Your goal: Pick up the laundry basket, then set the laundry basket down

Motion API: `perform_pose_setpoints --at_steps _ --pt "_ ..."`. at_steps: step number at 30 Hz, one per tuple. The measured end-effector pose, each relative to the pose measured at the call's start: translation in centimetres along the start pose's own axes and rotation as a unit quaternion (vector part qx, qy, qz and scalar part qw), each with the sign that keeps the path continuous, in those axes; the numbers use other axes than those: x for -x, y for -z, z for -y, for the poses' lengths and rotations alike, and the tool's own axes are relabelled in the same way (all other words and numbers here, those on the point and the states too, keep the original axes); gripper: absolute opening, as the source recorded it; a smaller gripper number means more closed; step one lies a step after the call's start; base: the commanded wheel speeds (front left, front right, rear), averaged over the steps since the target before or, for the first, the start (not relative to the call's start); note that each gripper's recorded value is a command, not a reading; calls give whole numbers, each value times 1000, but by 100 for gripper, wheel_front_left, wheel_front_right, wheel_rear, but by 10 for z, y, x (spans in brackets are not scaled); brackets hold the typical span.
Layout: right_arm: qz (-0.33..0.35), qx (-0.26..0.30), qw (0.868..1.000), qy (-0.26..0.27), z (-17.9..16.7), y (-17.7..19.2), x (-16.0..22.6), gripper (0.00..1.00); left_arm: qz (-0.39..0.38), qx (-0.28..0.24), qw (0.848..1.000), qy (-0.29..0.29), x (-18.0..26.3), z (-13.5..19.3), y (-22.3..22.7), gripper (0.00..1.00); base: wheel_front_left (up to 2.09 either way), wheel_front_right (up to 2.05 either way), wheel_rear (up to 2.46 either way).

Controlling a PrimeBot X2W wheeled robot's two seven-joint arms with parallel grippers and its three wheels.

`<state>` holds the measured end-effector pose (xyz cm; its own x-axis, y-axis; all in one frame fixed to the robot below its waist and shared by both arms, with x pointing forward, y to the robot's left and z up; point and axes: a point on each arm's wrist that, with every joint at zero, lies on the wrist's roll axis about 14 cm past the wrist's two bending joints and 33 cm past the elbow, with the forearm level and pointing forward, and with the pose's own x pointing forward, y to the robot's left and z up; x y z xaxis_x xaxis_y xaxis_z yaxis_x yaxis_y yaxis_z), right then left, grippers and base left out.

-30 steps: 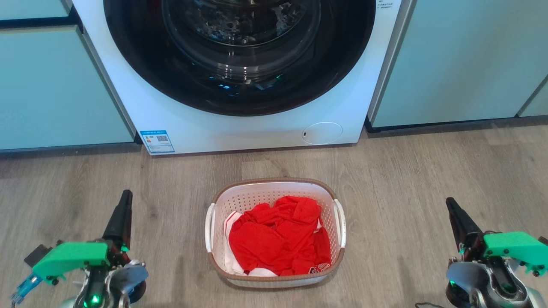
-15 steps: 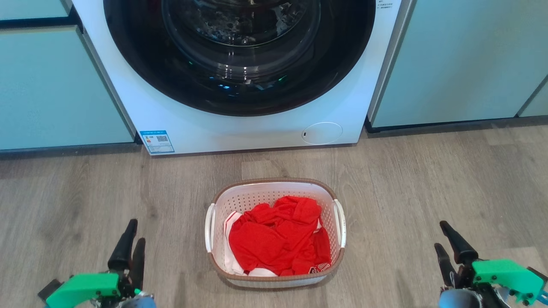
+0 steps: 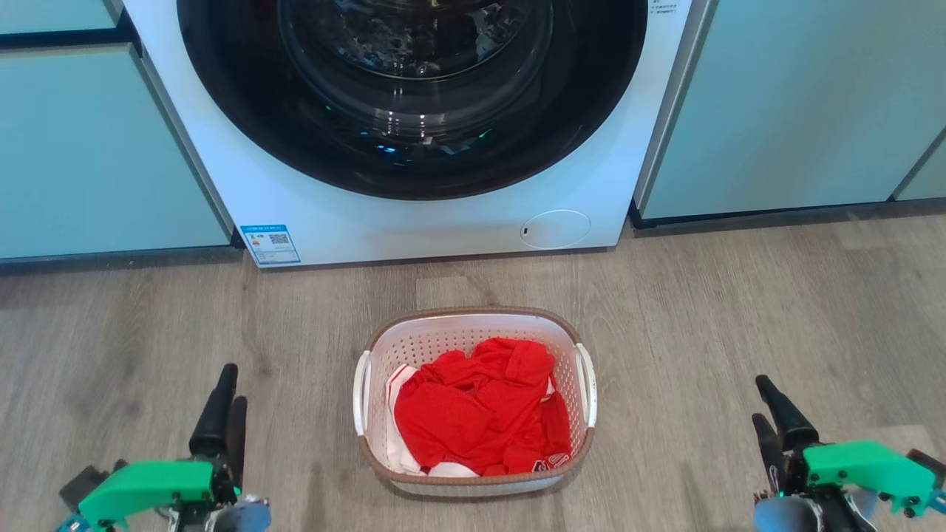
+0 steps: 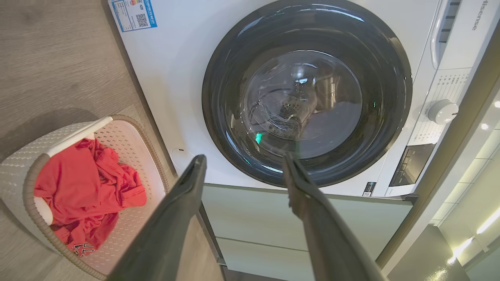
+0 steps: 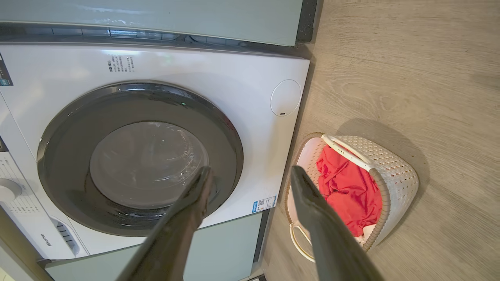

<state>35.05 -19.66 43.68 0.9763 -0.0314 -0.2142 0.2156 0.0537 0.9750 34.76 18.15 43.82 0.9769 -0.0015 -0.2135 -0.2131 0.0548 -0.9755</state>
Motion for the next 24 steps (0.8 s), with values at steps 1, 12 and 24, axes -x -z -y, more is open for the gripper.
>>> perform_pose_setpoints --at_steps 1,12,24 --pt "1 7 1000 -1 -1 0 0 100 0 -5 1000 2 0 1 0 100 0 0 0" --pt "2 86 996 -21 -14 3 -3 100 5 -85 996 12 -3 15 0 100 0 0 0" --pt "-1 179 983 -48 -32 11 -5 100 2 -200 980 26 -5 30 10 100 0 0 0"
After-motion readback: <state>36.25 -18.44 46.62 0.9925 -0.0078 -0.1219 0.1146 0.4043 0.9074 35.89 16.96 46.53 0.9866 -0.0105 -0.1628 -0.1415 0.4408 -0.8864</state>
